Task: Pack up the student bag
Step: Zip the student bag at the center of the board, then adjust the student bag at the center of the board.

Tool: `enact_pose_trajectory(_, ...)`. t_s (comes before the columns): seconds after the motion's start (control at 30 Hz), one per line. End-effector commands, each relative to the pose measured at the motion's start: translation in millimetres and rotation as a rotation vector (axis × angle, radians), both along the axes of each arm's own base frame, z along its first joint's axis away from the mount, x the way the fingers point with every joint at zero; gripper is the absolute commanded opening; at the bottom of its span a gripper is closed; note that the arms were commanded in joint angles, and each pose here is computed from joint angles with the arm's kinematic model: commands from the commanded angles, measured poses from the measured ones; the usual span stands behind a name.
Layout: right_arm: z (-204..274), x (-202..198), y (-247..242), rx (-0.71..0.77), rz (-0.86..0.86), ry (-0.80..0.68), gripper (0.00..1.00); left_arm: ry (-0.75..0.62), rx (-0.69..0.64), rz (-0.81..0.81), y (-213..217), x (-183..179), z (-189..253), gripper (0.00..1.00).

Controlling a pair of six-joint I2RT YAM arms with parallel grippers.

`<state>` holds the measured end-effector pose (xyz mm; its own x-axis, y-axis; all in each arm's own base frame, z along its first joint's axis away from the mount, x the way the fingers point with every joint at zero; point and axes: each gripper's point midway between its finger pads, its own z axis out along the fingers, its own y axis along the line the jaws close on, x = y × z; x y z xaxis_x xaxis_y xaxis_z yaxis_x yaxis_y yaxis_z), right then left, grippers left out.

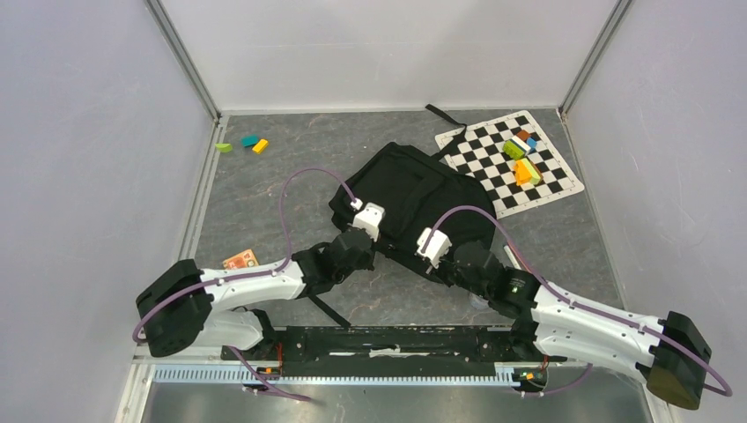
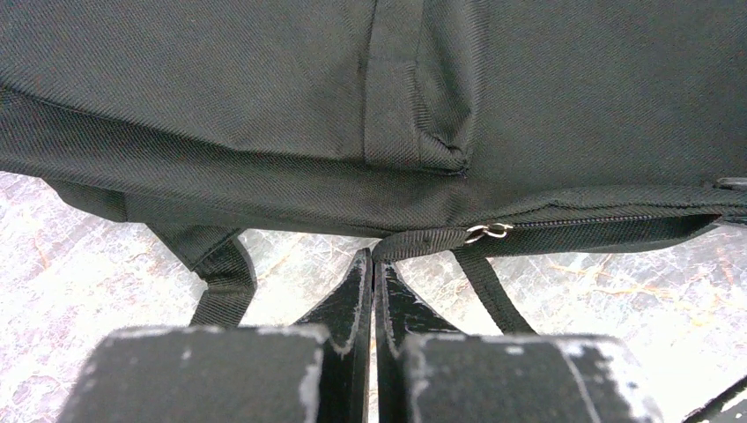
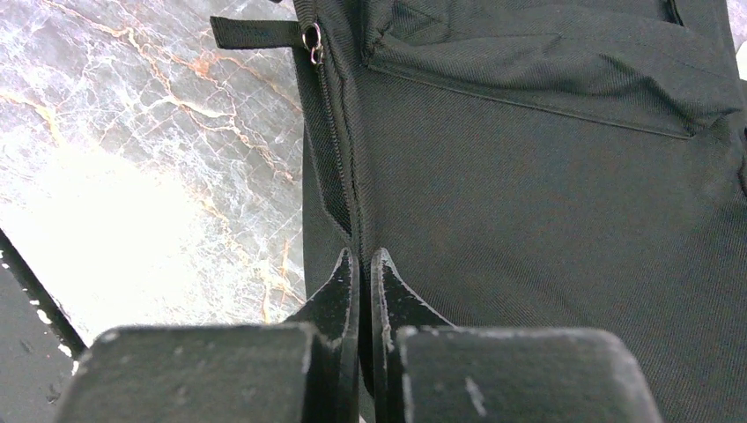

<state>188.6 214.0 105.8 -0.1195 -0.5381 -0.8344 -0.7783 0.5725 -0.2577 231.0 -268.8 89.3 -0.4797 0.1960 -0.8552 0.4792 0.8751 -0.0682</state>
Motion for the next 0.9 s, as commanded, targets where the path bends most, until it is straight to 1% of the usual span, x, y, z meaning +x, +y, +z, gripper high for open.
enact_pose_trajectory(0.0, 9, 4, -8, -0.02, -0.051, -0.01, 0.0, -0.025, -0.013, 0.103, 20, 13, 10, 0.02)
enact_pose_trajectory(0.1, 12, 6, -6, -0.005, -0.059, -0.011, 0.0, -0.02, -0.016, 0.083, 17, 12, 13, 0.02)
enact_pose_trajectory(0.13, 15, 7, -6, 0.009, -0.071, -0.011, 0.04, -0.017, -0.022, 0.064, 14, 11, 16, 0.04)
enact_pose_trajectory(0.17, 20, 8, -5, 0.03, -0.088, -0.01, 0.12, -0.016, -0.026, 0.057, 13, 10, 19, 0.15)
enact_pose_trajectory(0.2, 28, 11, -5, 0.056, -0.113, -0.019, 0.31, -0.019, -0.033, 0.057, 13, 9, 24, 0.28)
enact_pose_trajectory(0.23, 35, 14, -7, 0.079, -0.143, -0.022, 0.47, -0.027, -0.043, 0.062, 14, 10, 32, 0.49)
enact_pose_trajectory(0.3, 52, 21, -14, 0.123, -0.228, -0.038, 0.69, -0.037, -0.056, 0.078, 19, 10, 48, 0.79)
enact_pose_trajectory(0.33, 60, 23, -18, 0.15, -0.277, -0.035, 0.77, -0.044, -0.071, 0.084, 21, 10, 58, 0.92)
enact_pose_trajectory(0.37, 69, 28, -24, 0.165, -0.335, -0.045, 0.86, -0.041, -0.089, 0.081, 21, 10, 67, 0.99)
enact_pose_trajectory(0.4, 73, 32, -34, 0.164, -0.401, -0.05, 0.94, -0.028, -0.098, 0.076, 21, 10, 73, 1.0)
enact_pose_trajectory(0.43, 79, 36, -43, 0.168, -0.465, -0.052, 0.98, 0.0, -0.101, 0.072, 23, 11, 75, 1.0)
enact_pose_trajectory(0.47, 83, 41, -52, 0.164, -0.522, -0.056, 0.98, 0.028, -0.105, 0.069, 22, 14, 77, 1.0)
enact_pose_trajectory(0.53, 84, 49, -68, 0.146, -0.604, -0.032, 0.98, 0.08, -0.07, 0.103, 32, 24, 74, 1.0)
enact_pose_trajectory(0.63, 72, 61, -90, 0.142, -0.679, 0.039, 0.98, 0.118, -0.039, 0.174, 48, 48, 67, 1.0)
enact_pose_trajectory(0.7, 62, 67, -107, 0.149, -0.751, 0.074, 0.98, 0.155, -0.09, 0.208, 57, 66, 64, 1.0)
enact_pose_trajectory(0.87, 37, 73, -149, 0.092, -0.889, 0.104, 0.98, 0.249, -0.32, 0.244, 71, 106, 63, 1.0)
